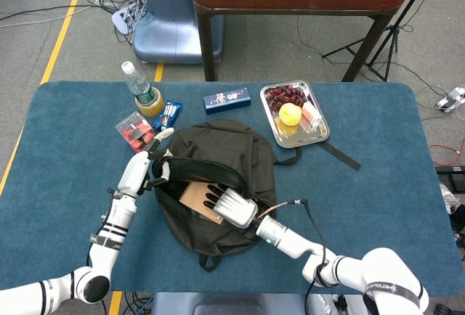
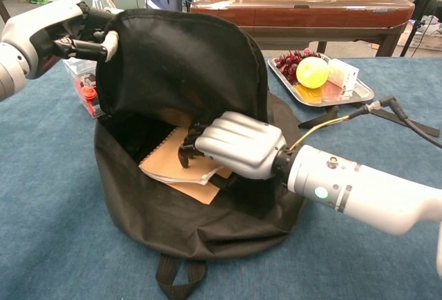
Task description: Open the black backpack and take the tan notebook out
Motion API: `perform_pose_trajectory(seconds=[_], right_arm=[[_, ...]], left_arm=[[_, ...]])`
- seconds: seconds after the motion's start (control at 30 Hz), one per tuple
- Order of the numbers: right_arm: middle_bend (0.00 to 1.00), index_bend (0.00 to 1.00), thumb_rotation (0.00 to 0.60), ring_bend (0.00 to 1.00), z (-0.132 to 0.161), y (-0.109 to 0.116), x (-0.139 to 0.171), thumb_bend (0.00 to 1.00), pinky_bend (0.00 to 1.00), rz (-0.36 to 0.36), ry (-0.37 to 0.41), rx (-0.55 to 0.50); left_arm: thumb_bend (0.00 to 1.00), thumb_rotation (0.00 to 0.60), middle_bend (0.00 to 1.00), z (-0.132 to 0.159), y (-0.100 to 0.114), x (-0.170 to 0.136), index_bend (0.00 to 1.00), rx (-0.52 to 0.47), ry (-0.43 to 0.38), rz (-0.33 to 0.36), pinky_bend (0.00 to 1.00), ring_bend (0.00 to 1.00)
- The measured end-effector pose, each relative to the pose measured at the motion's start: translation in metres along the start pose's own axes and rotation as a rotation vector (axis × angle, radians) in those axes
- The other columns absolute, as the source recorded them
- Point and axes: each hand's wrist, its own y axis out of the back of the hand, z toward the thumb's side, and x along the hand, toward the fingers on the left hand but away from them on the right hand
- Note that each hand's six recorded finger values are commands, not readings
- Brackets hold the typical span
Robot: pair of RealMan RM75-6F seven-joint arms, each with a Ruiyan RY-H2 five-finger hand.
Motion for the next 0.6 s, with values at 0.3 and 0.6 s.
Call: perform_pose_trajectory(seconds=[0.3,0.6], right_arm=[[0.45,0.77,0.6,0.29,-0.005,0.006,-0.004,0.57,0.24,-0.048,0.012,0.016],[0.58,0.94,0.6,0.45,-0.002,0.028,-0.003,0.58,0.37,-0.168,0.04,-0.031]], left_arm=[[0.64,0.6,0.1,-0.001,-0.001,0.004,0.57,-0.001,0.002,-0.004,0.08,0.07],[0.64,0.6,0.1,-0.005,-0.001,0.013,0.56,0.007,0.02,-0.003,0.08,0.06]])
